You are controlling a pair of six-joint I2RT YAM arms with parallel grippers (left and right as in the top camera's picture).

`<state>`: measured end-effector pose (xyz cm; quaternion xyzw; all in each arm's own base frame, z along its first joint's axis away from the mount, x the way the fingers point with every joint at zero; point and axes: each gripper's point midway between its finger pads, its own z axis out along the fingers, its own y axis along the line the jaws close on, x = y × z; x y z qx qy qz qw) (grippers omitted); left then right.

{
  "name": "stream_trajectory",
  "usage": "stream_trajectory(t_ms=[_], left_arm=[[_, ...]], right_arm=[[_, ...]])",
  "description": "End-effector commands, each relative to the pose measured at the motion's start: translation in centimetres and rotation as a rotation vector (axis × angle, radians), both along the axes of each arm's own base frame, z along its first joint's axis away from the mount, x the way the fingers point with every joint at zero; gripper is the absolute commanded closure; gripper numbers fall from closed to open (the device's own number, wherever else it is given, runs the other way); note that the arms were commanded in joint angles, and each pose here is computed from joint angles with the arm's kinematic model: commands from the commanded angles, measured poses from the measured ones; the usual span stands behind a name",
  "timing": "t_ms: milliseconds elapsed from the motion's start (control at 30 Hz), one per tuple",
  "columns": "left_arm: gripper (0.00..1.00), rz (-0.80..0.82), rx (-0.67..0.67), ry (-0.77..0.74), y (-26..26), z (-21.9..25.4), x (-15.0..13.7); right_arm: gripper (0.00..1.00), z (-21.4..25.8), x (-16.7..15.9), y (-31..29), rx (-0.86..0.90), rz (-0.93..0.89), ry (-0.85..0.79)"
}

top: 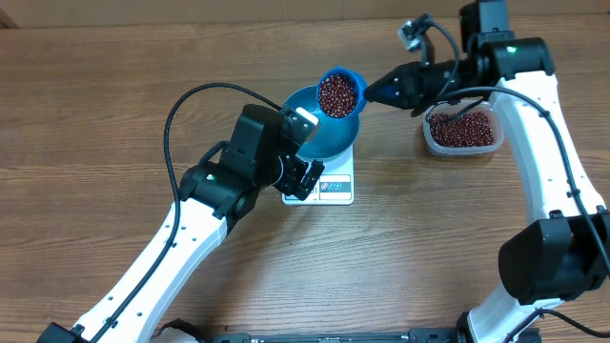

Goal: Scoop item into bowl and weigh 150g on scale
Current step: 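Lift the filled scoop and carry it left over the teal bowl, then tilt the scoop with the right gripper to pour beans into the bowl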

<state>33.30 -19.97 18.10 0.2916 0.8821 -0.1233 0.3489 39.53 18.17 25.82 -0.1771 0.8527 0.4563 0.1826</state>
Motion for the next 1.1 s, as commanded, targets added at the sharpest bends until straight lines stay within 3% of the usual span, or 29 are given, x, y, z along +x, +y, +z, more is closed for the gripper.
stream_trajectory(t_ms=[0,733,1067], left_arm=[[0.01,0.01,-0.013,0.006,0.1,0.0,0.0],[0.0,0.01,-0.013,0.006,0.0,0.0,0.0],[0.0,0.01,-0.013,0.006,0.0,0.0,0.0]], right_arm=[[0.96,1.2,0.5,0.2,-0.069,-0.047,-0.051],[0.96,-1.6,1.6,2.5,-0.368,-0.078,-0.19],[0.96,-1.6,2.5,2.6,-0.414,-0.103,-0.241]])
